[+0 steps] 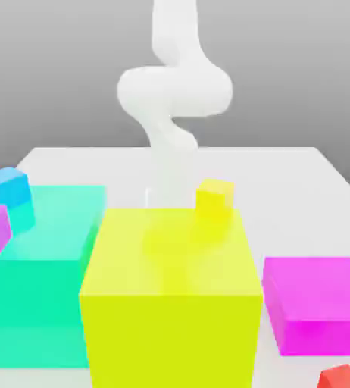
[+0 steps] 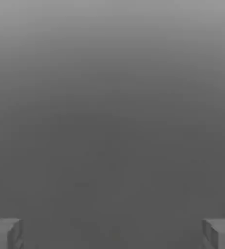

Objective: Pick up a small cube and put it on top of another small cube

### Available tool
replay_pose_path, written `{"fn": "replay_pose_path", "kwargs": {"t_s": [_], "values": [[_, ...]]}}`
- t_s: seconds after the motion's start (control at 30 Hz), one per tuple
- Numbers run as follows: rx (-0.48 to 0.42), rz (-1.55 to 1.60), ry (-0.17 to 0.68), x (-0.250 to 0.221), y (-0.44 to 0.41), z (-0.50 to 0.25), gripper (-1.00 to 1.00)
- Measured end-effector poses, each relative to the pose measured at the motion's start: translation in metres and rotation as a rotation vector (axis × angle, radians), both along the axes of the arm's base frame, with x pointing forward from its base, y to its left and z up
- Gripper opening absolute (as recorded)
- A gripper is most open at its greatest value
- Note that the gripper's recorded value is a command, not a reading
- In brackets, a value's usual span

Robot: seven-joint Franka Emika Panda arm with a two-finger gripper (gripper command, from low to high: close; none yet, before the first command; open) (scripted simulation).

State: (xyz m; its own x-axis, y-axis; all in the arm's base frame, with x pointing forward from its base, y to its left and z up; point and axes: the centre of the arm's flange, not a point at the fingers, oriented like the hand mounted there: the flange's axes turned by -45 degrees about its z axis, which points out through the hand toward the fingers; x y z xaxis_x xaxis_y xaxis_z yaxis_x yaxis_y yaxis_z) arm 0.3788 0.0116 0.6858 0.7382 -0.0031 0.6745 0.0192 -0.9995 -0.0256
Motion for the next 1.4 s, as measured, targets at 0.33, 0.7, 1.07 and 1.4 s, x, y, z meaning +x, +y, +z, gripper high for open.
{"fn": "replay_pose_path", "kwargs": {"t_s": [0.33,0.7,1.07,1.4], "values": [[0.025,0.107,0.243,0.106,0.067,-0.127,0.00],[-0.022,0.206,0.501,0.155,0.164,-0.304,0.00],[-0.129,0.255,0.722,0.138,0.229,-0.499,0.00],[-0.134,0.257,0.730,0.135,0.231,-0.560,-1.00]]}}
